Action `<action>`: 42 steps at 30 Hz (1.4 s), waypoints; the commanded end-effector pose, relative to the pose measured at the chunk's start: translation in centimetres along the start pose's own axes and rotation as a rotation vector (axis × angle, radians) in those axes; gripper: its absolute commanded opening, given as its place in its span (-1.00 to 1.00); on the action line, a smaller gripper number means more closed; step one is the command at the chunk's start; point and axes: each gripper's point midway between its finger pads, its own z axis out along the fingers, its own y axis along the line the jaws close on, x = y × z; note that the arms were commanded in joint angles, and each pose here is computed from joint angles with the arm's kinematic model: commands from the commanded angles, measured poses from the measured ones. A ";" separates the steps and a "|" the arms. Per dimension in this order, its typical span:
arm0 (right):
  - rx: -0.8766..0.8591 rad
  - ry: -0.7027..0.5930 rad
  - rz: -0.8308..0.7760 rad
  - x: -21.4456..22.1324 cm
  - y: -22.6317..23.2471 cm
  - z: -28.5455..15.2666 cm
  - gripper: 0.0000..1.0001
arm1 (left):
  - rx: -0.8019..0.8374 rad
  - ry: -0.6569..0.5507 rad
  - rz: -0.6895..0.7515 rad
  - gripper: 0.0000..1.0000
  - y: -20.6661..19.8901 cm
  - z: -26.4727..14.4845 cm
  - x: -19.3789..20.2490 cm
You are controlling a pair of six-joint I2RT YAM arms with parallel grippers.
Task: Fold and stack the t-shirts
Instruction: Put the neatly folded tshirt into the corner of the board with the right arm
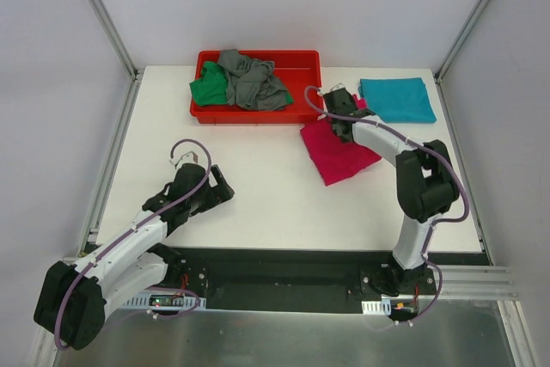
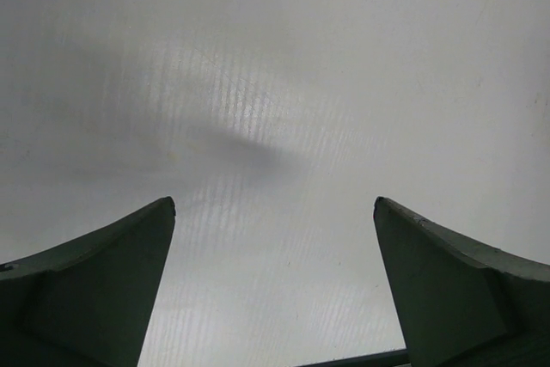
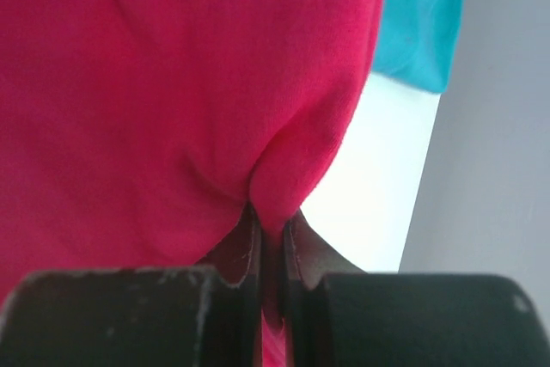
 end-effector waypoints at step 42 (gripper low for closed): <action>0.370 -0.196 0.435 -16.4 -17.8 4.9 -0.99 | -0.027 -0.023 0.100 0.98 -2.3 1.0 -3.1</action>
